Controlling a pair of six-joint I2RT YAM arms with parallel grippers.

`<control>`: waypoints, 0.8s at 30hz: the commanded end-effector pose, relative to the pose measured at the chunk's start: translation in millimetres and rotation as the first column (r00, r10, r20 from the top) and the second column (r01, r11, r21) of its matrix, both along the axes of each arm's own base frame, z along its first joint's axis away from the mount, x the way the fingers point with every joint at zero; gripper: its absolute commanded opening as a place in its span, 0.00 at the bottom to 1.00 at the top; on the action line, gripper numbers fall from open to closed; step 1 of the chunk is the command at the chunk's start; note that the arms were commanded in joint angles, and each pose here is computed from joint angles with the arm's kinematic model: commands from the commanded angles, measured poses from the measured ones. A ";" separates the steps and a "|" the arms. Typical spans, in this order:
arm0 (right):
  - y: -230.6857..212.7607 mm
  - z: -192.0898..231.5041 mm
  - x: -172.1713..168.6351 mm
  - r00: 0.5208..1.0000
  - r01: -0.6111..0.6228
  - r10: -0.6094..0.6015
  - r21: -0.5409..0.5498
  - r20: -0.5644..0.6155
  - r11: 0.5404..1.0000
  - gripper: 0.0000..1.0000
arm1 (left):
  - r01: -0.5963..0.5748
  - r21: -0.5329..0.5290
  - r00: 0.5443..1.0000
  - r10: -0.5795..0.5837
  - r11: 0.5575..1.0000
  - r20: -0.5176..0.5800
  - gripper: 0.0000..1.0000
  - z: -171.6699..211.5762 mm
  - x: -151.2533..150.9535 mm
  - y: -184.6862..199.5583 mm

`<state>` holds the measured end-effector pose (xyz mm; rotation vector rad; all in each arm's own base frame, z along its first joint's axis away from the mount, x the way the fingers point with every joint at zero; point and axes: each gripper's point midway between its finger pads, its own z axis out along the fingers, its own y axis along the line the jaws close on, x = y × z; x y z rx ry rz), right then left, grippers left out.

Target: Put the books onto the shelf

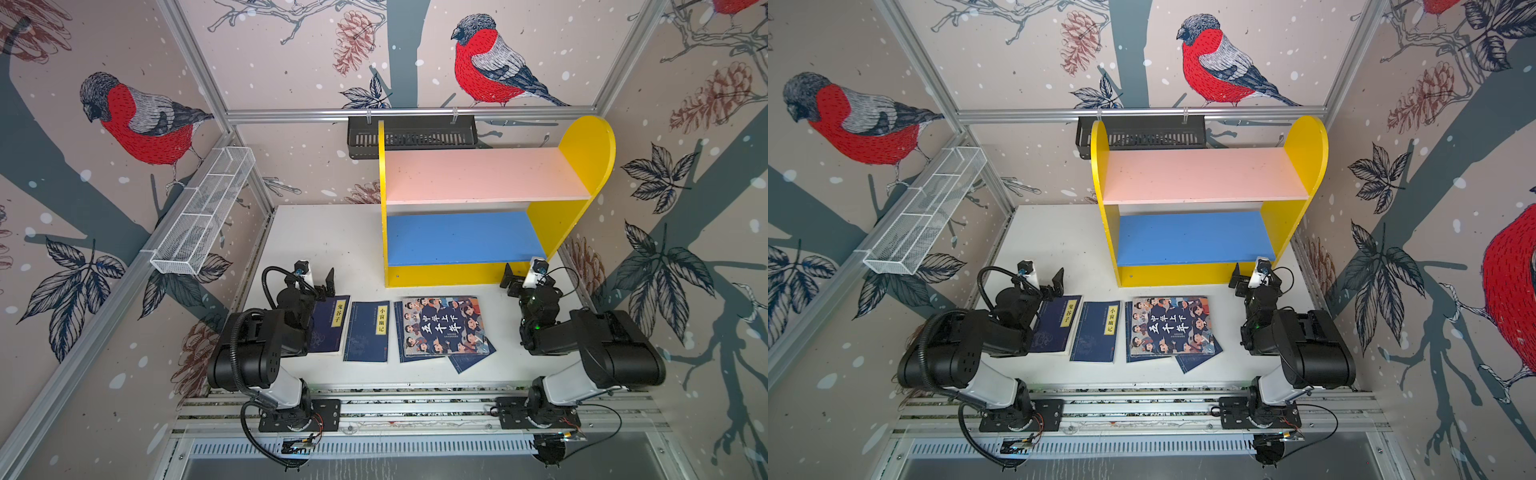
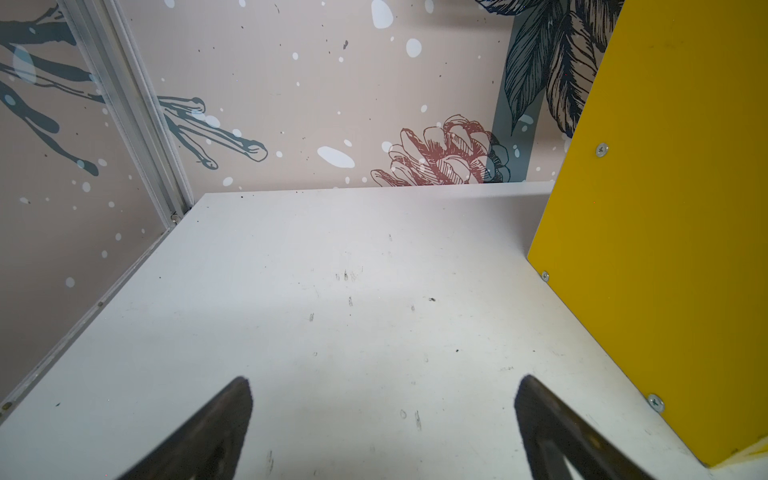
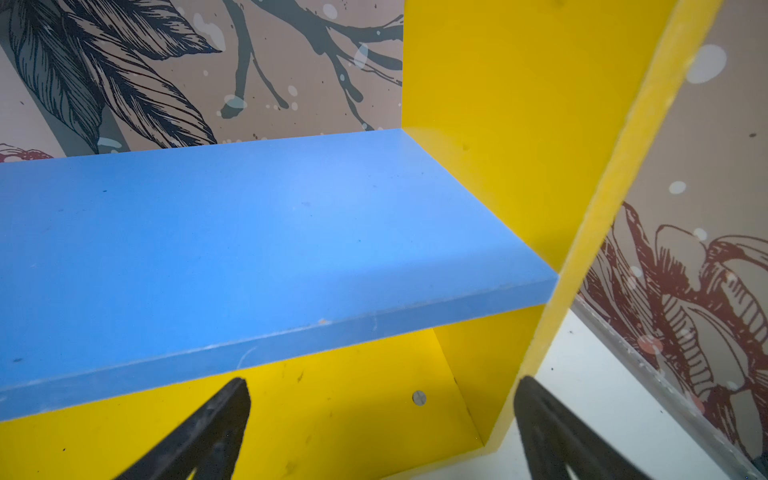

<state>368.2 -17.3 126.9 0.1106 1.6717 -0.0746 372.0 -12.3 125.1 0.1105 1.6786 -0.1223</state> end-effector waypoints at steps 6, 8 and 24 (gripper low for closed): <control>-1.7 3.8 1.3 1.000 0.001 -0.001 0.005 0.015 1.000 1.00 | 0.015 0.011 1.000 -0.015 1.000 0.025 0.99 6.3 1.3 -2.5; -1.6 4.4 0.5 1.000 0.003 -0.003 0.003 0.017 1.000 1.00 | 0.015 0.011 1.000 -0.016 1.000 0.025 0.99 6.1 1.0 -2.7; 7.8 42.6 -20.1 0.994 0.104 -0.104 -0.033 0.017 0.994 1.00 | 0.039 0.003 0.992 -0.038 0.999 -0.116 0.98 21.8 12.6 -4.4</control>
